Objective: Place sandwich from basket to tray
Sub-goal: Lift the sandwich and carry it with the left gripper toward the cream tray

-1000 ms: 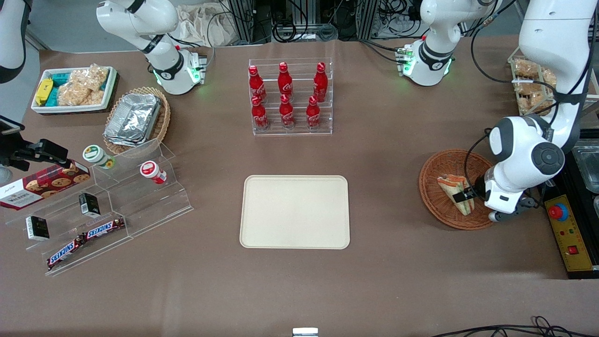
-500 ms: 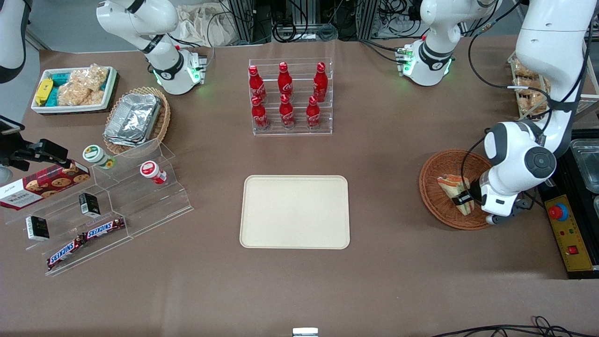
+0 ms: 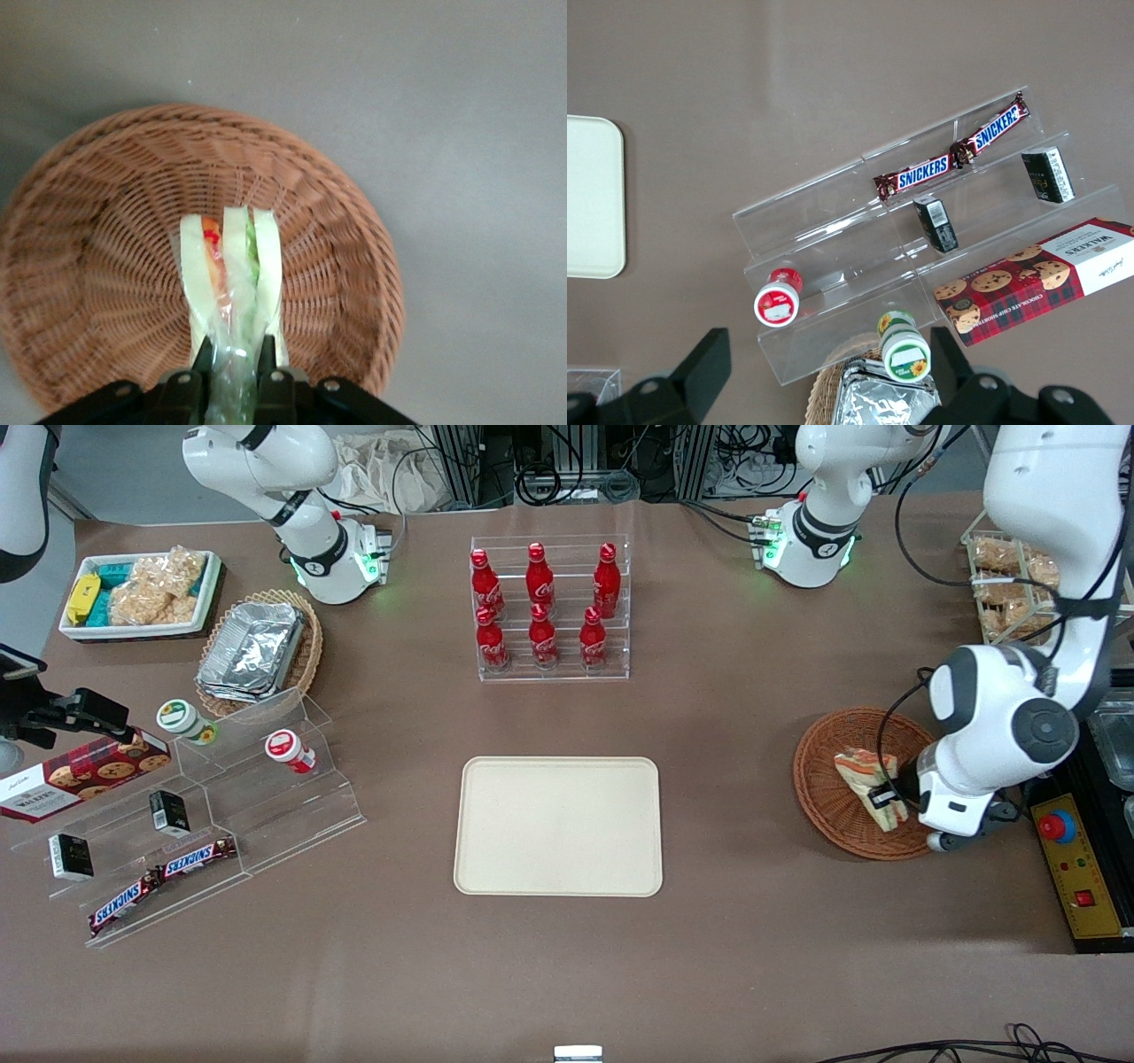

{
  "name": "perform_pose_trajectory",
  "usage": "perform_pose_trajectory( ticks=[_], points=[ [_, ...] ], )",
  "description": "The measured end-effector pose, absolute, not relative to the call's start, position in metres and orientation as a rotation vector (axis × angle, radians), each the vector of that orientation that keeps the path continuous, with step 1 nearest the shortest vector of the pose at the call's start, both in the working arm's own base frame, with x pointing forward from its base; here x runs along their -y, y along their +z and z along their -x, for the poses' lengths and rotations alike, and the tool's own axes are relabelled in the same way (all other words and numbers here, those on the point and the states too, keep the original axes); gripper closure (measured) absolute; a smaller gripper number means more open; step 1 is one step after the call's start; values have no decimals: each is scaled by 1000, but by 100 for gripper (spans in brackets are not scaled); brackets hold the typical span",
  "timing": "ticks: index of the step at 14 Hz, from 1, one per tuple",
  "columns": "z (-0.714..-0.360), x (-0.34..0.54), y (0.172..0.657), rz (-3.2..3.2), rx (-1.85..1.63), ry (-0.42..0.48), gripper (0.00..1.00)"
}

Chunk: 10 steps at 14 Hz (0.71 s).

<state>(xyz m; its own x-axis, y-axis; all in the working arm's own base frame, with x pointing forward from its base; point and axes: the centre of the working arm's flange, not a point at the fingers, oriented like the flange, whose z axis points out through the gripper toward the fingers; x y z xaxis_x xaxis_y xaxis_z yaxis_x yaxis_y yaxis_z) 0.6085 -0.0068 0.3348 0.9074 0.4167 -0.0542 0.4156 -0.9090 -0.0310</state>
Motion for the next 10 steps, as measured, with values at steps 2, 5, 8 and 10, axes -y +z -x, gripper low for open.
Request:
perform_pose_trajectory(
  ticks=[2, 5, 8, 10],
  points=[
    [-622, 18, 412, 3044, 640, 95, 80],
    [-638, 47, 504, 3089, 583, -45, 85],
    [-641, 87, 530, 3141, 487, -116, 85],
    [-641, 141, 507, 3178, 349, -74, 85]
  ],
)
